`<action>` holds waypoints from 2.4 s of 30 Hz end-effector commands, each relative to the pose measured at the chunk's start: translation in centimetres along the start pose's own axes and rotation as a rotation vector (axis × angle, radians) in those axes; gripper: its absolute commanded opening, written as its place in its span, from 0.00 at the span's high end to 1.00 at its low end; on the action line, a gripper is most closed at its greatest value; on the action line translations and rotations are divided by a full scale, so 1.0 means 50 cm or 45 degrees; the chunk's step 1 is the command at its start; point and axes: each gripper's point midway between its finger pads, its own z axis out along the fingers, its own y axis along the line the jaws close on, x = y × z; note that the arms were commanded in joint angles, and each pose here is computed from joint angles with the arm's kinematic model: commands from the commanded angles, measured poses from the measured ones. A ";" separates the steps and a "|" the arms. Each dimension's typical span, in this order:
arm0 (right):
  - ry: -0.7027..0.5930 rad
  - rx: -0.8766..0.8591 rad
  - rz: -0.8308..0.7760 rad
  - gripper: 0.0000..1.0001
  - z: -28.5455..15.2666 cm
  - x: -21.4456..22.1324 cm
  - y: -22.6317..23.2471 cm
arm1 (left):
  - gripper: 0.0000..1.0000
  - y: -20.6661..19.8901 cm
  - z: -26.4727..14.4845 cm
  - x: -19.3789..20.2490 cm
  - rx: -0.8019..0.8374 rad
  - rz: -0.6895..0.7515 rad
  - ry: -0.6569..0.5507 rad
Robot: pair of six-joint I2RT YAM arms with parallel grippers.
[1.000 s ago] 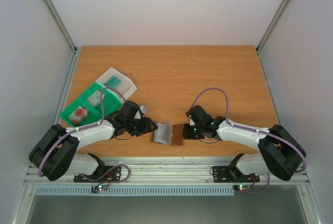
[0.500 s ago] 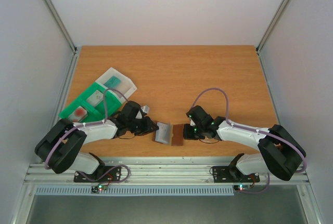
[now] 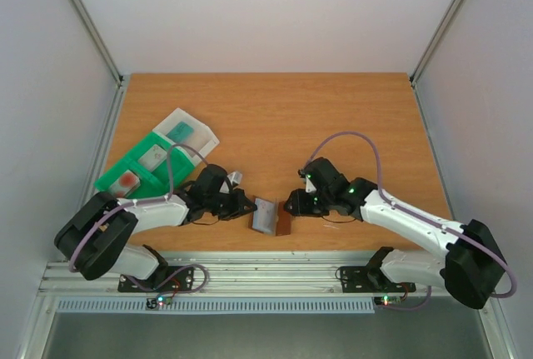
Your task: Take the credit cards out of the card holder
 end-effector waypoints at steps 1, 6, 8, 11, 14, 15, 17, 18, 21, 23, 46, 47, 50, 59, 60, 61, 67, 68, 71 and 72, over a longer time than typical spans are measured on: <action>0.008 -0.106 -0.019 0.55 -0.047 -0.004 0.071 | 0.99 -0.017 -0.004 -0.007 0.057 0.024 -0.061; 0.006 -0.154 -0.025 0.55 -0.056 -0.017 0.117 | 1.00 -0.029 0.000 -0.011 0.093 0.033 -0.061; 0.020 -0.202 -0.025 0.57 -0.043 -0.014 0.141 | 1.00 -0.033 -0.001 -0.009 0.105 0.032 -0.056; 0.016 -0.202 -0.023 0.59 -0.014 -0.009 0.161 | 1.00 -0.028 -0.002 -0.006 0.102 0.024 -0.056; 0.044 -0.225 -0.017 0.60 0.025 -0.006 0.181 | 0.99 -0.024 -0.004 -0.004 0.102 0.017 -0.060; 0.064 -0.222 -0.013 0.60 0.041 -0.004 0.184 | 1.00 -0.025 -0.004 -0.003 0.104 0.016 -0.058; 0.101 -0.211 -0.013 0.61 0.066 0.000 0.188 | 1.00 -0.024 -0.003 -0.001 0.109 0.015 -0.055; 0.119 -0.188 -0.007 0.61 0.081 0.002 0.181 | 1.00 -0.022 -0.003 0.000 0.107 0.013 -0.053; 0.121 -0.095 0.007 0.61 0.103 0.002 0.151 | 1.00 -0.019 -0.003 0.000 0.108 0.010 -0.063; 0.117 0.004 0.005 0.62 0.107 0.004 0.121 | 0.99 -0.019 -0.003 0.000 0.109 0.005 -0.061; 0.129 -0.004 0.098 0.80 0.153 0.036 0.041 | 0.81 0.044 -0.029 0.008 -0.120 0.018 -0.101; 0.125 -0.007 0.103 0.81 0.154 0.034 0.038 | 0.81 0.051 -0.031 0.009 -0.143 0.017 -0.102; 0.124 -0.009 0.114 0.83 0.156 0.031 0.032 | 0.75 0.063 -0.038 0.014 -0.190 0.015 -0.100; 0.128 -0.039 0.137 0.85 0.163 0.028 0.027 | 0.62 0.039 -0.062 0.012 -0.184 0.032 -0.112; 0.133 -0.039 0.139 0.86 0.164 0.030 0.025 | 0.62 0.028 -0.061 0.010 -0.155 0.045 -0.110; 0.133 -0.038 0.141 0.86 0.165 0.030 0.024 | 0.63 0.018 -0.059 0.010 -0.125 0.053 -0.105; 0.140 -0.022 0.144 0.86 0.169 0.037 0.014 | 0.82 -0.026 -0.042 0.004 0.019 0.095 -0.081; 0.140 -0.021 0.144 0.87 0.170 0.038 0.013 | 0.86 -0.030 -0.037 0.004 0.038 0.097 -0.069; 0.140 -0.014 0.148 0.87 0.171 0.042 0.006 | 0.90 -0.027 -0.016 0.007 0.058 0.098 -0.030; 0.140 -0.015 0.146 0.87 0.171 0.043 0.004 | 0.90 -0.019 -0.011 0.007 0.048 0.090 -0.024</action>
